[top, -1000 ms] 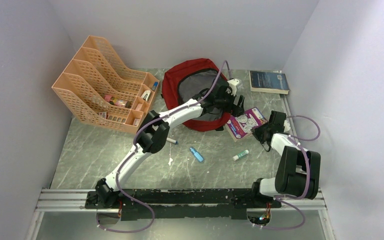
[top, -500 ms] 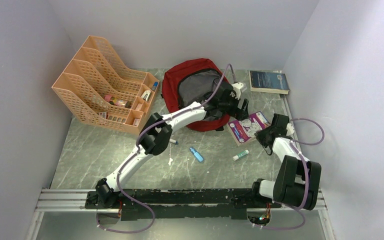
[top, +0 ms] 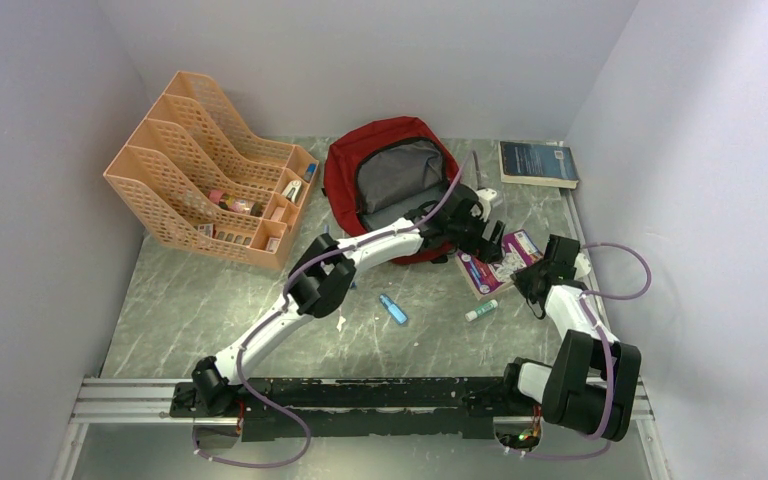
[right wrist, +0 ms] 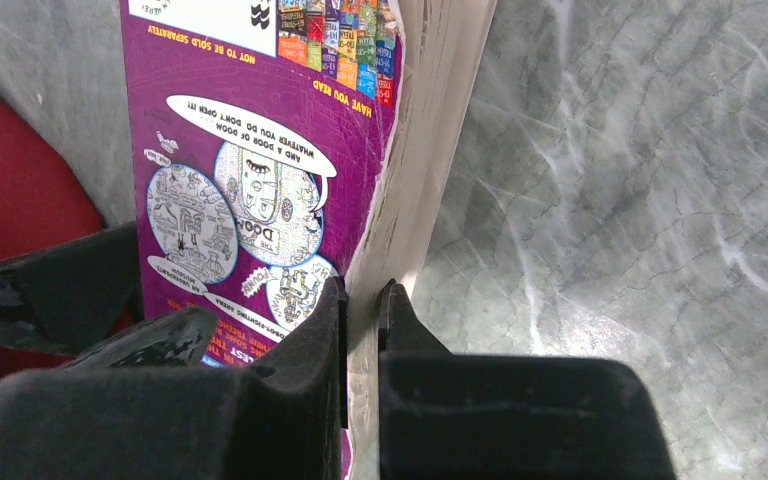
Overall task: Pack the student bag
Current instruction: Pick up the book from the center of the board.
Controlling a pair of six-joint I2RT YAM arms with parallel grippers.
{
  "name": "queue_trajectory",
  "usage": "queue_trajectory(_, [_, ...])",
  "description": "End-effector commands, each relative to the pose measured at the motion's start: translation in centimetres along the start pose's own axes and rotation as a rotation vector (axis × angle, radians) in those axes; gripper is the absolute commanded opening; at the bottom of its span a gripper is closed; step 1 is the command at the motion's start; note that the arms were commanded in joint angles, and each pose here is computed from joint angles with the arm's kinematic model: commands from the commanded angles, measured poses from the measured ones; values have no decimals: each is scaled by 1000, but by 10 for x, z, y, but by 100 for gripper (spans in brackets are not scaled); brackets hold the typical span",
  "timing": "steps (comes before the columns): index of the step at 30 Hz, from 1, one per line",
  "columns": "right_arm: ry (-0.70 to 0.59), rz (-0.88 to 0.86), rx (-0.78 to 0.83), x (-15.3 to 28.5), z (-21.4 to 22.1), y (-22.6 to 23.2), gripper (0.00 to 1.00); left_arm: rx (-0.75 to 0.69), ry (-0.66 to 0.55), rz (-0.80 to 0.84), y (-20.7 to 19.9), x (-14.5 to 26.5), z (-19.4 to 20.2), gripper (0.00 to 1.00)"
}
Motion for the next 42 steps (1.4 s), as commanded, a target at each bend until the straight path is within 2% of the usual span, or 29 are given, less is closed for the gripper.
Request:
queue_trajectory(1, [120,135,49,1,24,-30,0,33,25,-51,5,-2,4,97])
queue_trajectory(8, [106,141,47,-2,24,-32,0,135,105,-50,12,1,18,97])
queue_trajectory(20, [69,158,63,-16,19,-32,0,184,298,71,1,21,45,96])
queue_trajectory(26, [119,145,78,-24,26,-35,0,186,368,126,-3,27,57,93])
queue_trajectory(34, [194,96,94,-34,31,-31,0,209,351,249,-19,28,51,79])
queue_trajectory(42, [219,68,105,-34,33,-30,0,262,275,323,-30,25,36,71])
Point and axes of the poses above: each gripper's point midway between its finger pads, its own x axis back along the fingers, its own y axis along the line the jaws close on, z = x × y, the point moved 9 cm from there along x, back along the fingers, and after that the axes turned 2 degrees about -x, right-handed, at the moved point
